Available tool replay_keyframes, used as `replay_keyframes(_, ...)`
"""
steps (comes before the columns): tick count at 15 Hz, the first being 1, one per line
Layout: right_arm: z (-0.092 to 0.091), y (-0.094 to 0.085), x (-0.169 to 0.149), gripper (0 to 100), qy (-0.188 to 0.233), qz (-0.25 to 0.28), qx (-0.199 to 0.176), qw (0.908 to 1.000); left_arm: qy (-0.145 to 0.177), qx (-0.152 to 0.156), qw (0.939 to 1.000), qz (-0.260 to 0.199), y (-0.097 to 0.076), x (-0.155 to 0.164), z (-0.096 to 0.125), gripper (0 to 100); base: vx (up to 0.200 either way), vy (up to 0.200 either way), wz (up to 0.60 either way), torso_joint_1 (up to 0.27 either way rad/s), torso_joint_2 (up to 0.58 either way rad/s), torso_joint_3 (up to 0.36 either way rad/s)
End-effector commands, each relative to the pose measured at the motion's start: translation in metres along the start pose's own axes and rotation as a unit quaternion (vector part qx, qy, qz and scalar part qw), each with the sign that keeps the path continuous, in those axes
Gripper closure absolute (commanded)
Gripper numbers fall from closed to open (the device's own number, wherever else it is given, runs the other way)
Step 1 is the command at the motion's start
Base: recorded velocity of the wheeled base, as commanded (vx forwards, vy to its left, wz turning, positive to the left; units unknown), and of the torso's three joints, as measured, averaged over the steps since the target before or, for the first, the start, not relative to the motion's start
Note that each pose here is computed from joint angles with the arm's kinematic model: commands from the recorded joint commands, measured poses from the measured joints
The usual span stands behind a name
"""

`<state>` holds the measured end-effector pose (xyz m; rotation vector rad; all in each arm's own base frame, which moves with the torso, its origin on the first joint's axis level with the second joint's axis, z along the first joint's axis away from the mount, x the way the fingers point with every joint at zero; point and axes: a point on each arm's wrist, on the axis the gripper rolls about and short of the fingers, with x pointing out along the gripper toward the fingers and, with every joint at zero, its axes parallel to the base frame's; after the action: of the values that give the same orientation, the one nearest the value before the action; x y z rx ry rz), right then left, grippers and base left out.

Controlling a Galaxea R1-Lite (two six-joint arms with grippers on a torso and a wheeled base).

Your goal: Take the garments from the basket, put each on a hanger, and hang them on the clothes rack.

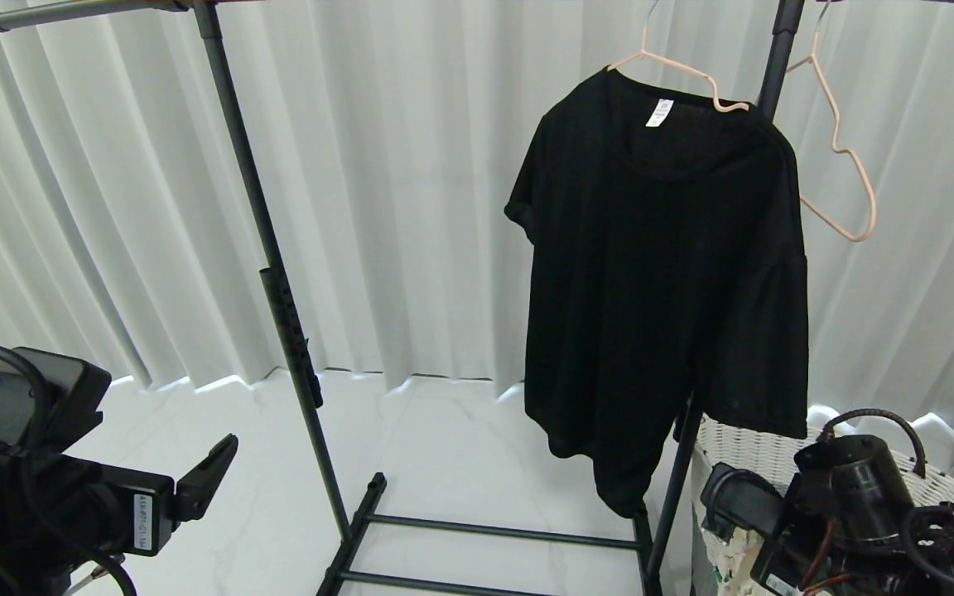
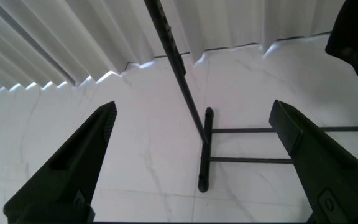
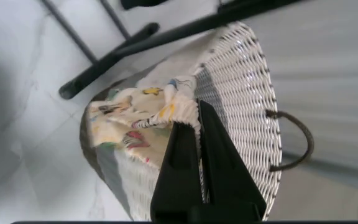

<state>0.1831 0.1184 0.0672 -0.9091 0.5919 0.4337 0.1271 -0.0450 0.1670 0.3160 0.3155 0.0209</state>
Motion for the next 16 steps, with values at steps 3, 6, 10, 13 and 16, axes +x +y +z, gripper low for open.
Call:
replay_keyframes(3, 0.016, -0.013, -0.021, 100, -0.056, -0.026, 0.009, 0.9981, -0.001, 0.001, 1.0000, -0.001, 0.000, 0.000, 0.000, 0, 0.000, 0.000, 0.00, 0.000, 0.00, 0.000)
replay_keyframes(6, 0.043, -0.038, -0.038, 100, -0.065, -0.030, 0.025, 0.9971, 0.004, 0.005, 1.0000, -0.001, -0.001, 0.002, -0.001, 0, -0.067, 0.000, 0.00, 0.002, 0.00, 0.001)
replay_keyframes(10, 0.078, -0.058, -0.057, 100, -0.086, -0.022, 0.065, 0.9939, 0.002, 0.006, 1.0000, -0.005, -0.002, 0.001, -0.001, 0, -0.200, 0.000, 0.00, 0.006, 0.00, 0.001)
replay_keyframes(13, 0.096, -0.064, -0.057, 100, -0.093, -0.011, 0.093, 0.9913, 0.004, 0.017, 0.9992, -0.037, -0.013, 0.001, -0.002, 0, -0.200, 0.000, 0.00, 0.002, 0.00, 0.002)
replay_keyframes(16, 0.120, -0.062, -0.062, 100, -0.110, 0.009, 0.126, 0.9858, -0.022, -0.023, 0.9883, -0.149, -0.033, -0.008, 0.008, 0, -0.067, 0.000, 0.00, -0.001, 0.00, -0.001)
